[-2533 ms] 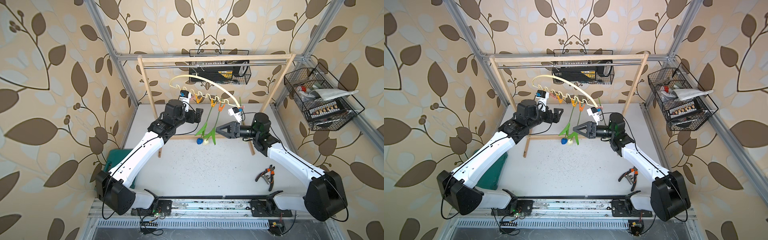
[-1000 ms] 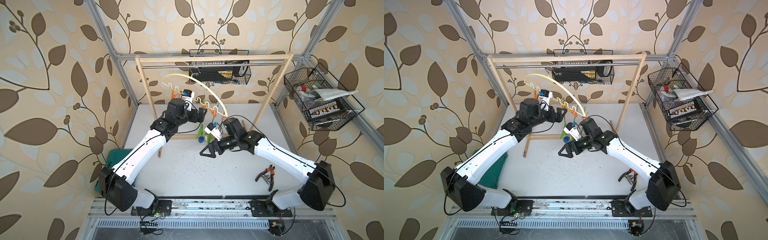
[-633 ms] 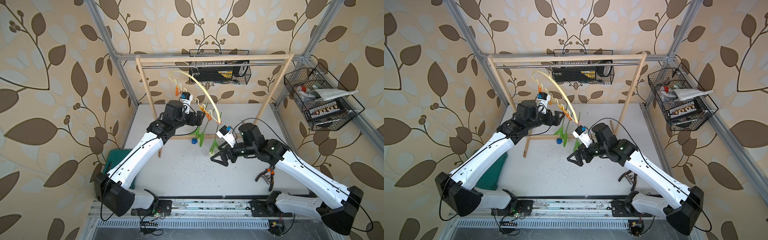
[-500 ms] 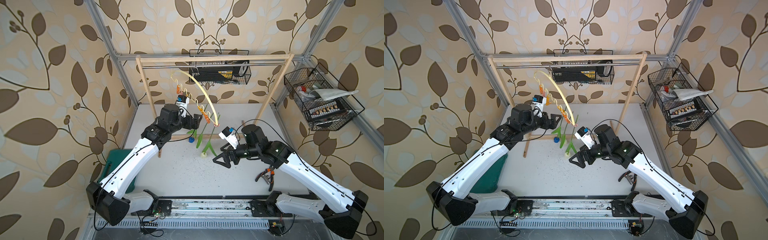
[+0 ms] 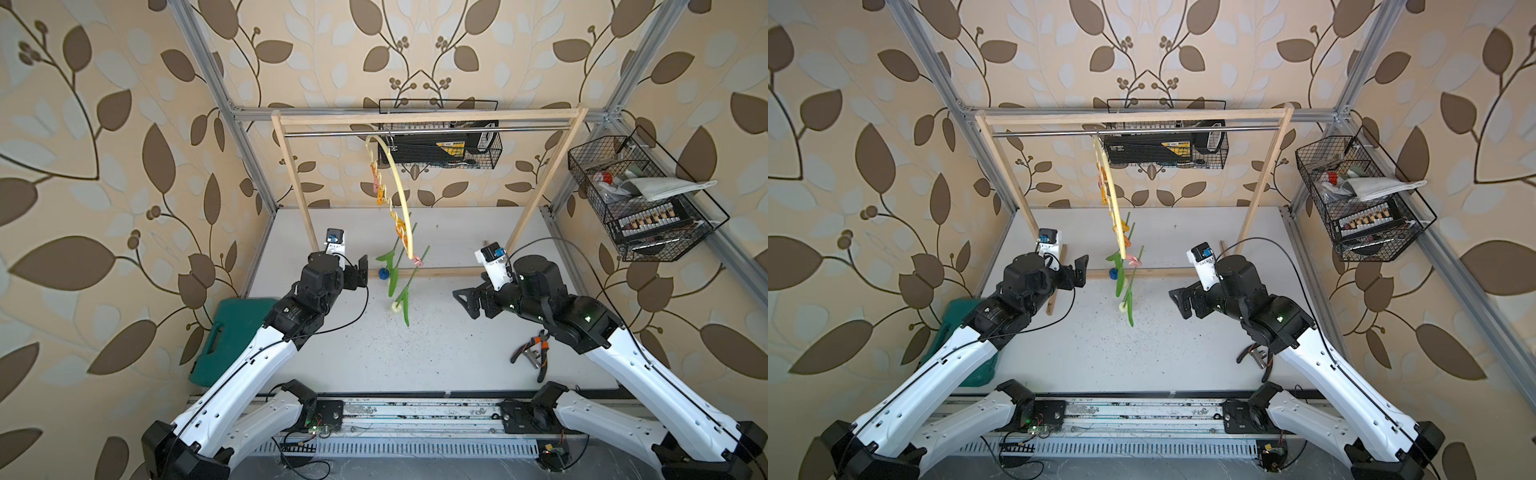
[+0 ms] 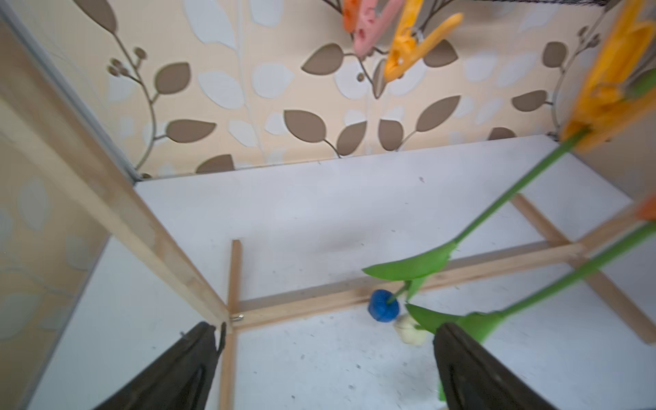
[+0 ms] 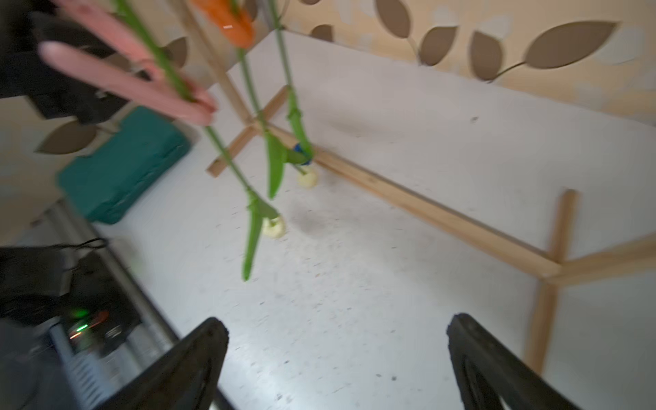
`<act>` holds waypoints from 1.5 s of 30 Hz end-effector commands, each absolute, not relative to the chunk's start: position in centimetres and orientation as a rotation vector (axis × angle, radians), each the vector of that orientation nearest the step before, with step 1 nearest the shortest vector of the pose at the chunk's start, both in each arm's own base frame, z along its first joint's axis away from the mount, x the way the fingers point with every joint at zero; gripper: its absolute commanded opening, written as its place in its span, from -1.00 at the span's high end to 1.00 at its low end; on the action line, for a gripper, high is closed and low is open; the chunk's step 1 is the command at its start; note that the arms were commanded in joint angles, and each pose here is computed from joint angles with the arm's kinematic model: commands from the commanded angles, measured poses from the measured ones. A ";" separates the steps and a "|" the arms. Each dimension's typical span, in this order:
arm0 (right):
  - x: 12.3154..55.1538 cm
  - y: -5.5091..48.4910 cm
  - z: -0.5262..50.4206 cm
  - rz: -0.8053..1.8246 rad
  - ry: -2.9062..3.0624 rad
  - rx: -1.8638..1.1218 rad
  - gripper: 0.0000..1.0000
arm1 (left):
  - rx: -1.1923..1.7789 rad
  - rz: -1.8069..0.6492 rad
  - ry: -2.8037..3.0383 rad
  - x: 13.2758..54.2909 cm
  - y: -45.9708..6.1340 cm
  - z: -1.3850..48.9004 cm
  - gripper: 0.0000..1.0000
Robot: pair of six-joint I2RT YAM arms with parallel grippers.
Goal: Dry the flowers on a clothes hanger
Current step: Reset both arms
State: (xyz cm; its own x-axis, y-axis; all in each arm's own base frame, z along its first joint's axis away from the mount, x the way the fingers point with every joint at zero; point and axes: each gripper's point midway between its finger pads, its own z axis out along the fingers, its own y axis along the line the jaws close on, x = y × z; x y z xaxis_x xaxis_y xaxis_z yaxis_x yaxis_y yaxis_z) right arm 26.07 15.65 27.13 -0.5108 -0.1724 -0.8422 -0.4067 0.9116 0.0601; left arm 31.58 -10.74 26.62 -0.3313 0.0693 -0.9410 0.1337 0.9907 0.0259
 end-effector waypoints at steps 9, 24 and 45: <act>34.2 2.1 19.0 -0.336 1.824 -0.090 -0.97 | -0.057 0.157 1.760 34.7 -1.0 18.3 -0.98; 37.3 -2.3 10.2 -0.200 1.837 0.173 -0.97 | -0.107 0.206 1.828 35.9 1.6 14.0 -0.98; 38.4 -1.8 9.9 -0.223 1.862 0.140 -0.98 | -0.144 0.086 1.986 38.0 2.9 8.0 -0.98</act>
State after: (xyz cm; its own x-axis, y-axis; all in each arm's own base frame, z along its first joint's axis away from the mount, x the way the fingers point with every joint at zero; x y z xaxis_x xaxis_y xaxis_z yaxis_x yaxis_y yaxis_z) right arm 37.75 -1.92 9.17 -0.3206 -0.0253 -0.9469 0.2057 0.9739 -0.0957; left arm 36.82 3.42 6.48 -0.4395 -0.0443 -0.8971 -0.1736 0.9841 0.0364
